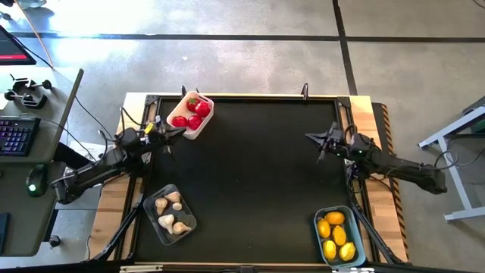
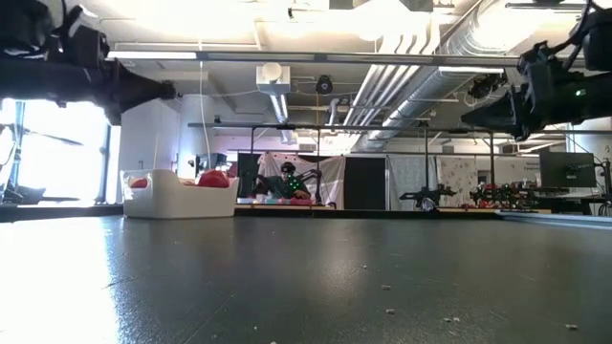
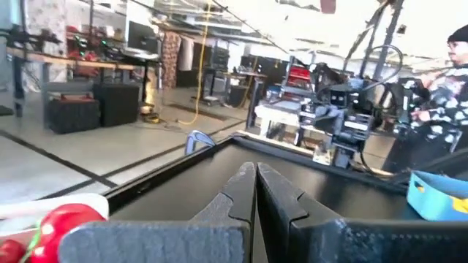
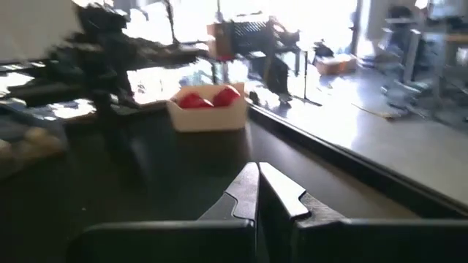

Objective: Sort produce into baskets
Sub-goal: Return to Home Position

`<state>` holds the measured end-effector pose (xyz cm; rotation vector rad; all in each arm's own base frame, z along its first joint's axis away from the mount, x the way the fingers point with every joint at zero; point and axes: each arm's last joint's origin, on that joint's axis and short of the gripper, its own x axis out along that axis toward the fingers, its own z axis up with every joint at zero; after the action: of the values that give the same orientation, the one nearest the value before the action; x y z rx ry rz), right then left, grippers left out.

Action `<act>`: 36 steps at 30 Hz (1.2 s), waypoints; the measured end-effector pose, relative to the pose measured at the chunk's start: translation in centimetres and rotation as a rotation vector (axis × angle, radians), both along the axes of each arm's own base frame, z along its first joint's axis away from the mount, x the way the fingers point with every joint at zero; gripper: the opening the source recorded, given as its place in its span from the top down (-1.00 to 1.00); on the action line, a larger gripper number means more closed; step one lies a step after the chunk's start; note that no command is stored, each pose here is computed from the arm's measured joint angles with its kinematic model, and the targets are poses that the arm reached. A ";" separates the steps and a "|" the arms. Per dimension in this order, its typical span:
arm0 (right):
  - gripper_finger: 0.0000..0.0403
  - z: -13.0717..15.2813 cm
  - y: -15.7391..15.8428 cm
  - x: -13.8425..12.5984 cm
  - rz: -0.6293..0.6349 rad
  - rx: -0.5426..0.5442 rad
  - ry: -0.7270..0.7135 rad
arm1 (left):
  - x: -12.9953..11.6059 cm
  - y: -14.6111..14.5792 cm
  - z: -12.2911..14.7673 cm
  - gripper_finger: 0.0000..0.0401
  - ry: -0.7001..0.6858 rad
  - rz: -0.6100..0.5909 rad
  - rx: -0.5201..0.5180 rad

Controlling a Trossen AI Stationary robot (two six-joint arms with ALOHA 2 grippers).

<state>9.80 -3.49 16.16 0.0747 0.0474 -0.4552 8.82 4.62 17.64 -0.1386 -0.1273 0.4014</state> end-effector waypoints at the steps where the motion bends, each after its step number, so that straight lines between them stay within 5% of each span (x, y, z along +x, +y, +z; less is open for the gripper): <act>1: 1.00 0.1 0.1 -0.1 0.019 -0.008 -0.016 | -0.2 -0.1 0.0 1.00 -0.001 0.008 0.004; 7: 1.00 0.9 0.4 -0.6 0.039 -0.096 -0.074 | -0.2 -0.1 -0.7 1.00 0.057 0.020 -0.028; 16: 1.00 1.0 0.0 -0.8 -0.129 -0.168 -0.045 | -0.3 0.3 -0.9 1.00 0.087 0.129 -0.028; 36: 1.00 1.0 0.0 -0.8 -0.132 -0.098 -0.086 | -0.1 0.4 -1.3 1.00 0.150 0.131 -0.008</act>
<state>8.98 -3.50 17.19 0.0006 -0.0644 -0.5850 8.76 5.02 16.38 -0.1081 0.0135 0.5410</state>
